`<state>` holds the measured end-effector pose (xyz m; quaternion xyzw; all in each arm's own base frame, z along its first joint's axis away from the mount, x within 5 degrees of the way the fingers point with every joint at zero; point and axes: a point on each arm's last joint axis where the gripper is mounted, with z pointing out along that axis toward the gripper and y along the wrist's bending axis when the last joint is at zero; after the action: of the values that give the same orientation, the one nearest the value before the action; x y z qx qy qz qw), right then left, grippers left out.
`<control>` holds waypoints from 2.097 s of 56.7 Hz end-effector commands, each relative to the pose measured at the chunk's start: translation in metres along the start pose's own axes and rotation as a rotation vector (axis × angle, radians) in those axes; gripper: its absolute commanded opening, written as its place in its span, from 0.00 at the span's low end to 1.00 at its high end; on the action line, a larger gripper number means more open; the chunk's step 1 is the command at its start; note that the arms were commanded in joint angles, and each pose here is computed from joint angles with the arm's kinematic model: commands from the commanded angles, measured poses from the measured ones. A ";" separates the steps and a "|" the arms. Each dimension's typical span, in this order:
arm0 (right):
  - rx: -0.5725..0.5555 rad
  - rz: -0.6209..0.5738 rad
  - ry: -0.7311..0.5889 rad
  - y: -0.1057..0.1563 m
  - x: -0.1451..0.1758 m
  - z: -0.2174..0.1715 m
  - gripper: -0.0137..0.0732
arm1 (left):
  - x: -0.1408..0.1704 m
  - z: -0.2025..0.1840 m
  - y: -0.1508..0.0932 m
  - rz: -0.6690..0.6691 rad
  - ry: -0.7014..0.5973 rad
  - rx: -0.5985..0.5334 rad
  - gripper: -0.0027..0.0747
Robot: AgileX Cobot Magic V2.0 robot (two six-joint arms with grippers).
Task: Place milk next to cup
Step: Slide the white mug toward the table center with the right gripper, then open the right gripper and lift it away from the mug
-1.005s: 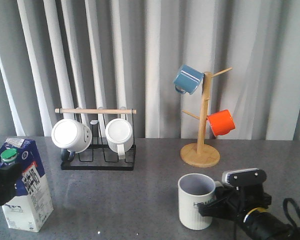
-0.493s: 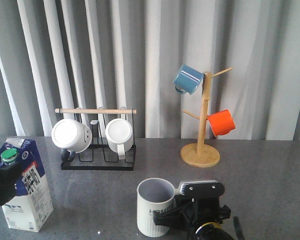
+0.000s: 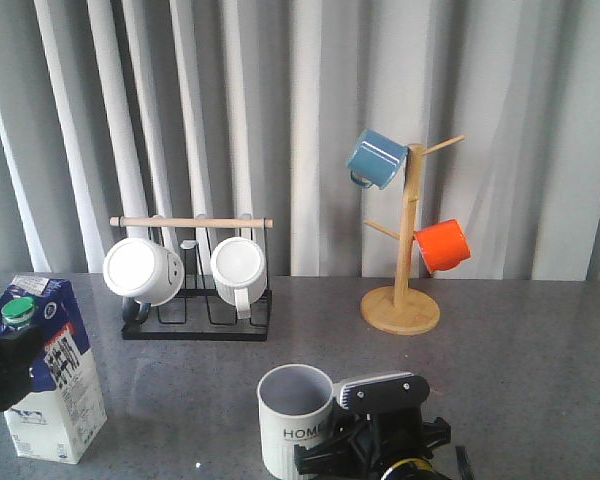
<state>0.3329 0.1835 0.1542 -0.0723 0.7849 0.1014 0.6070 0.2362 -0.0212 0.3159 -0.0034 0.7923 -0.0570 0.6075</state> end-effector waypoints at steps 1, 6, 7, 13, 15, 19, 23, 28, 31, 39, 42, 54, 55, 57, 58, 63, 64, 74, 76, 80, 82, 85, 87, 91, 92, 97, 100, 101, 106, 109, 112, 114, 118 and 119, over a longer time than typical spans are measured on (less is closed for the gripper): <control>-0.029 -0.014 -0.134 0.000 -0.029 -0.017 0.52 | -0.021 -0.005 -0.003 -0.016 -0.125 0.017 0.79; -0.055 -0.047 -0.127 -0.003 -0.029 -0.032 0.52 | -0.021 -0.005 -0.003 -0.016 -0.125 0.017 0.79; -0.061 -0.054 -0.126 -0.003 -0.029 -0.034 0.52 | -0.021 -0.005 -0.003 -0.016 -0.125 0.017 0.79; -0.082 -0.092 -0.119 -0.014 -0.032 -0.052 0.52 | -0.021 -0.005 -0.003 -0.016 -0.125 0.017 0.79; -0.089 -0.108 -0.119 -0.017 -0.035 -0.055 0.52 | -0.021 -0.005 -0.003 -0.016 -0.125 0.017 0.79; -0.091 -0.146 -0.118 -0.029 -0.043 -0.064 0.52 | -0.021 -0.005 -0.003 -0.016 -0.125 0.017 0.79; -0.080 -0.174 -0.109 -0.044 -0.055 -0.071 0.52 | -0.021 -0.005 -0.003 -0.016 -0.125 0.017 0.79; -0.067 -0.194 -0.137 -0.059 -0.076 -0.085 0.52 | -0.021 -0.005 -0.003 -0.016 -0.125 0.017 0.79; -0.051 -0.214 -0.169 -0.069 -0.090 -0.094 0.52 | -0.021 -0.005 -0.003 -0.016 -0.125 0.017 0.79; 0.026 -0.220 -0.287 -0.094 -0.127 -0.128 0.52 | -0.021 -0.005 -0.003 -0.016 -0.125 0.017 0.79; 0.056 -0.206 -0.310 -0.103 -0.139 -0.141 0.52 | -0.021 -0.005 -0.003 -0.016 -0.125 0.017 0.79; 0.115 -0.146 -0.408 -0.109 -0.181 -0.208 0.45 | -0.021 -0.005 -0.003 -0.016 -0.125 0.017 0.79; 0.117 -0.153 -0.418 -0.108 -0.183 -0.212 0.43 | -0.021 -0.005 -0.003 -0.016 -0.125 0.017 0.79; 0.119 -0.162 -0.428 -0.107 -0.185 -0.219 0.39 | -0.021 -0.005 -0.003 -0.016 -0.125 0.017 0.79; 0.120 -0.164 -0.428 -0.107 -0.185 -0.221 0.37 | -0.021 -0.005 -0.003 -0.016 -0.125 0.017 0.79; 0.127 -0.160 -0.406 -0.107 -0.185 -0.229 0.21 | -0.021 -0.005 -0.003 -0.016 -0.125 0.017 0.79; 0.128 -0.153 -0.398 -0.107 -0.184 -0.229 0.18 | -0.021 -0.005 -0.003 -0.016 -0.125 0.017 0.79; 0.132 -0.139 -0.387 -0.107 -0.183 -0.230 0.15 | -0.021 -0.005 -0.003 -0.016 -0.125 0.017 0.79; 0.132 -0.139 -0.389 -0.107 -0.184 -0.230 0.15 | -0.021 -0.005 -0.003 -0.016 -0.125 0.017 0.79; 0.133 -0.138 -0.379 -0.107 -0.183 -0.230 0.15 | -0.021 -0.005 -0.003 -0.016 -0.125 0.017 0.79; 0.133 -0.138 -0.379 -0.107 -0.183 -0.230 0.15 | -0.021 -0.005 -0.003 -0.016 -0.125 0.017 0.79; 0.133 -0.138 -0.381 -0.107 -0.183 -0.230 0.15 | -0.021 -0.005 -0.003 -0.016 -0.125 0.017 0.79; 0.133 -0.138 -0.381 -0.107 -0.183 -0.230 0.15 | -0.021 -0.005 -0.003 -0.016 -0.125 0.017 0.79; 0.133 -0.138 -0.381 -0.107 -0.183 -0.230 0.15 | -0.021 -0.005 -0.003 -0.016 -0.125 0.017 0.79; 0.133 -0.138 -0.381 -0.107 -0.183 -0.230 0.15 | -0.021 -0.005 -0.003 -0.016 -0.125 0.017 0.79; 0.133 -0.138 -0.381 -0.107 -0.183 -0.230 0.15 | -0.021 -0.005 -0.003 -0.016 -0.125 0.017 0.79; 0.133 -0.138 -0.381 -0.107 -0.183 -0.230 0.15 | -0.021 -0.005 -0.003 -0.016 -0.125 0.017 0.79; 0.133 -0.138 -0.381 -0.107 -0.183 -0.230 0.15 | -0.021 -0.005 -0.003 -0.016 -0.125 0.017 0.79; 0.133 -0.138 -0.381 -0.107 -0.183 -0.230 0.15 | -0.021 -0.005 -0.003 -0.016 -0.126 0.017 0.79; 0.133 -0.138 -0.381 -0.107 -0.183 -0.230 0.15 | -0.022 -0.005 -0.003 -0.016 -0.129 0.017 0.79; 0.133 -0.138 -0.381 -0.107 -0.183 -0.230 0.15 | -0.021 -0.005 -0.003 -0.014 -0.127 0.017 0.79; 0.133 -0.138 -0.381 -0.107 -0.183 -0.230 0.15 | -0.021 -0.005 -0.003 -0.014 -0.126 0.017 0.79; 0.133 -0.138 -0.381 -0.107 -0.183 -0.230 0.15 | -0.021 -0.005 -0.003 -0.014 -0.126 0.017 0.79; 0.133 -0.138 -0.380 -0.107 -0.183 -0.230 0.15 | -0.021 -0.005 -0.003 -0.014 -0.128 0.017 0.79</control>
<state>0.1914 0.0216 0.3608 -0.0676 0.6936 0.0185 0.7170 0.2362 -0.0212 0.3159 -0.0034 0.7923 -0.0570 0.6075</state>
